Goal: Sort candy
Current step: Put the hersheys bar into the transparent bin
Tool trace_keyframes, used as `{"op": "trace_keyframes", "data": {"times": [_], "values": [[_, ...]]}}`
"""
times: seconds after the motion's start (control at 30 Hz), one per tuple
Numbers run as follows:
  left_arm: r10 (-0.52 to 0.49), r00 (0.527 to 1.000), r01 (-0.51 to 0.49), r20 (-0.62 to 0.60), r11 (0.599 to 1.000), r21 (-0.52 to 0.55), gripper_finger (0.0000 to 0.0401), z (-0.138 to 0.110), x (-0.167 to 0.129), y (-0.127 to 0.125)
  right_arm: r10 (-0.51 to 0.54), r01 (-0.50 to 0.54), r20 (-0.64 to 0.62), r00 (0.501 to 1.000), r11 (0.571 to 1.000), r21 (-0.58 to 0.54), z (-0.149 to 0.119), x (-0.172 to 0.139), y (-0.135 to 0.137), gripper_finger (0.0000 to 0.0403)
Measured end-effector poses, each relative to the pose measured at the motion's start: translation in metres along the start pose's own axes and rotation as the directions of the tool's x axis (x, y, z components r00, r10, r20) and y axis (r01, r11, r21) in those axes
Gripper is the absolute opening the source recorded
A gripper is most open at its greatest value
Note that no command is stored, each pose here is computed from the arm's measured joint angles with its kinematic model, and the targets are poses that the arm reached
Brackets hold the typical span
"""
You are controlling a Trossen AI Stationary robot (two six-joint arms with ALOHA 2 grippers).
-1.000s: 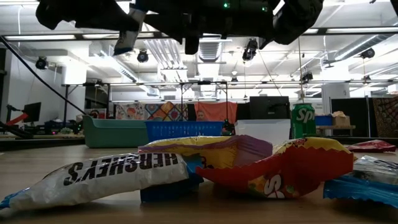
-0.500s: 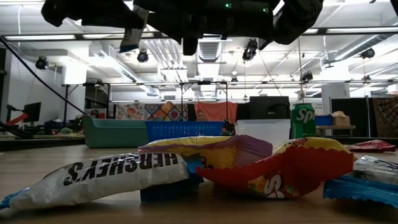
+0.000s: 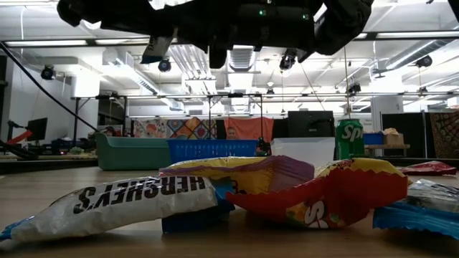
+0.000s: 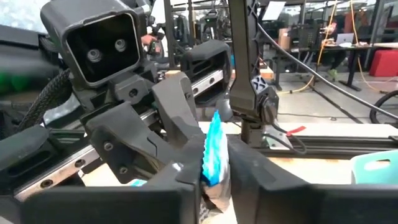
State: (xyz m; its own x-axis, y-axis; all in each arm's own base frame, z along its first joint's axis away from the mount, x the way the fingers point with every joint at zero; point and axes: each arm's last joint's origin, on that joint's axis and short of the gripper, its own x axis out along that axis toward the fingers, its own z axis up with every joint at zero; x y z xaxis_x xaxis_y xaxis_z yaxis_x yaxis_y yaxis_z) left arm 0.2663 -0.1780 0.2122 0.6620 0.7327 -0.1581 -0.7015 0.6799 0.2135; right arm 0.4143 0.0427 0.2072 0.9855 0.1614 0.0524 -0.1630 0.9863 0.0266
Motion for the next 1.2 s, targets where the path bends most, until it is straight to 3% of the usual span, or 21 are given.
{"op": "trace_keyframes", "data": {"times": [0.47, 0.63, 0.77, 0.83, 0.9, 1.03, 1.1, 1.2], "values": [[-0.041, 0.996, 0.043, -0.083, 0.999, 0.027, 0.0152, 0.0, -0.001, 0.006, -0.019, 0.02, -0.025, 1.0, 0.999, 0.041, 0.012, -0.005, -0.005, 0.0027], [-0.05, 0.992, 0.048, -0.118, 0.999, -0.019, 0.0168, 0.009, -0.004, 0.019, -0.155, 0.16, -0.143, 0.978, 0.987, 0.029, 0.026, -0.017, -0.023, 0.0027], [-0.078, 0.981, 0.073, -0.179, 0.997, -0.032, 0.0169, 0.016, -0.007, 0.031, -0.313, 0.316, -0.267, 0.911, 0.948, -0.031, 0.036, -0.033, -0.042, 0.0027], [-0.093, 0.974, 0.087, -0.206, 0.995, -0.039, 0.0169, 0.02, -0.008, 0.036, -0.42, 0.417, -0.344, 0.839, 0.905, -0.089, 0.038, -0.045, -0.054, 0.0027], [-0.104, 0.969, 0.097, -0.224, 0.994, -0.044, 0.0169, 0.023, -0.009, 0.04, -0.542, 0.525, -0.413, 0.731, 0.835, -0.167, 0.039, -0.058, -0.068, 0.0027], [-0.121, 0.963, 0.109, -0.242, 0.992, -0.06, 0.0169, 0.028, -0.011, 0.046, -0.766, 0.73, -0.499, 0.405, 0.6, -0.327, 0.038, -0.091, -0.096, 0.0029], [-0.122, 0.961, 0.111, -0.247, 0.992, -0.059, 0.0169, 0.029, -0.011, 0.048, -0.797, 0.79, -0.545, 0.262, 0.501, -0.354, 0.035, -0.109, -0.109, 0.003], [-0.119, 0.963, 0.108, -0.243, 0.993, -0.055, 0.0169, 0.029, -0.011, 0.049, -0.78, 0.856, -0.615, 0.117, 0.393, -0.335, 0.027, -0.13, -0.126, 0.003]]}}
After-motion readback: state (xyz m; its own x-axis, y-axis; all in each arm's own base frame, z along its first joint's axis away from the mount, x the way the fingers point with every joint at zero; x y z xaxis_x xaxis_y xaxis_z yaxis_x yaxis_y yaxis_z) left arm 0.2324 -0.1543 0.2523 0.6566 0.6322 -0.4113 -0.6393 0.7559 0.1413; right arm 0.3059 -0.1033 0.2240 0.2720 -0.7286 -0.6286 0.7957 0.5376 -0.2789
